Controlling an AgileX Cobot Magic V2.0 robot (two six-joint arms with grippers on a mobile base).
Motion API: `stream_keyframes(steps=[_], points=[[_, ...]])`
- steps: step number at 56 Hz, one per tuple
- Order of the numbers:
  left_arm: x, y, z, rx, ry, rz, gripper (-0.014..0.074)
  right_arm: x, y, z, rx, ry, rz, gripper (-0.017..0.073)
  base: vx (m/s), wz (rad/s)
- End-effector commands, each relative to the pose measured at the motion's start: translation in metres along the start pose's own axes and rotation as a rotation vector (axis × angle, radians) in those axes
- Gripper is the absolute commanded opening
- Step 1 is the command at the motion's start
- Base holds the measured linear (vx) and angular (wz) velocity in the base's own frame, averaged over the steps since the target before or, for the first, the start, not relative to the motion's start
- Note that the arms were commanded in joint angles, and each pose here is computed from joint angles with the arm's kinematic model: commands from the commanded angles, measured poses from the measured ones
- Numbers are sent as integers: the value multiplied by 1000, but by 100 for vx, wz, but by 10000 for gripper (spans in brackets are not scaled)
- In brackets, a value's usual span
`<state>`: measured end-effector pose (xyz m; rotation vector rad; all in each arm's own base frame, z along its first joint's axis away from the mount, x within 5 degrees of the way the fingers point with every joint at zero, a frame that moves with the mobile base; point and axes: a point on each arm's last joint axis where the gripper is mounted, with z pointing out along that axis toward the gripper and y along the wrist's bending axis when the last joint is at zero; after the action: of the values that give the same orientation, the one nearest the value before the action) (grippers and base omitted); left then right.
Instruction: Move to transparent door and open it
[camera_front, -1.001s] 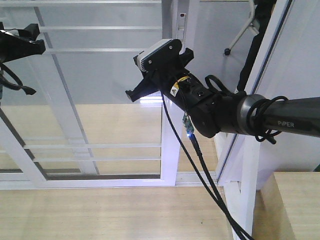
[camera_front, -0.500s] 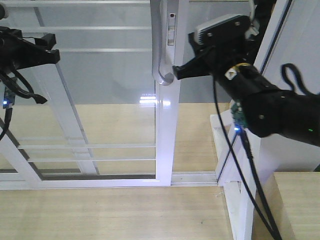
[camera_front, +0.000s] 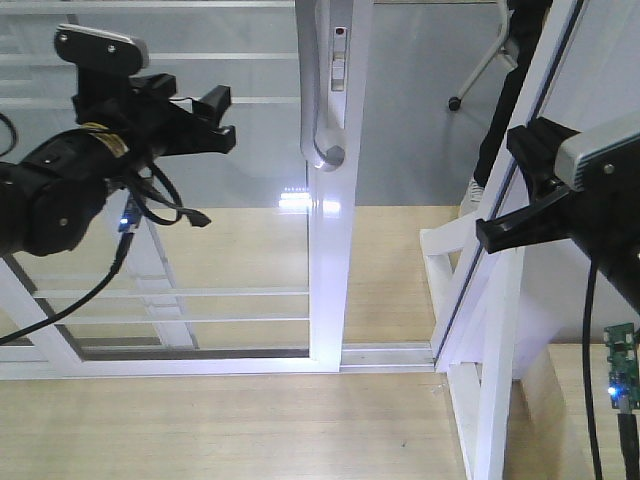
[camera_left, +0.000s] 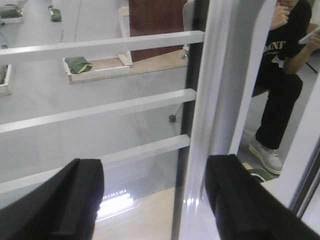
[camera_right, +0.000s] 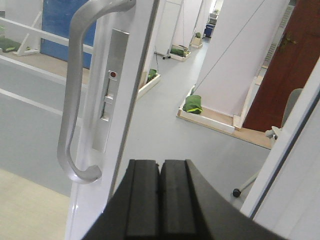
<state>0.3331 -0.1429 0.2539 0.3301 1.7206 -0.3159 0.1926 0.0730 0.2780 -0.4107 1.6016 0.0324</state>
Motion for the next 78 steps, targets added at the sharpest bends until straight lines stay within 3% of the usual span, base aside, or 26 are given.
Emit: stream_keyframes(steps=[1, 12, 24, 37, 41, 52, 78], points=[[-26, -11, 9, 33, -167, -13, 538, -17, -10, -5, 70, -89, -19, -1, 0, 0], [-28, -25, 45, 76, -183, 15, 538, -15, -12, -5, 96, -71, -35, -1, 0, 0], [-33, -40, 72, 106, -212, 12, 538, -16, -13, -5, 105, -77, -29, -1, 0, 0], [-33, -58, 78, 147, -233, 13, 538, -17, -13, -5, 112, -86, -33, -1, 0, 0], [-32, -62, 78, 155, -251, -16, 538, -17, -13, -5, 112, -86, -40, -1, 0, 0], [-29, -63, 86, 157, -260, -20, 538, -17, -13, -5, 114, -83, -73, -1, 0, 0], [-34, -67, 116, 153, -250, -17, 538, -16, -13, -5, 111, -80, -73, -1, 0, 0]])
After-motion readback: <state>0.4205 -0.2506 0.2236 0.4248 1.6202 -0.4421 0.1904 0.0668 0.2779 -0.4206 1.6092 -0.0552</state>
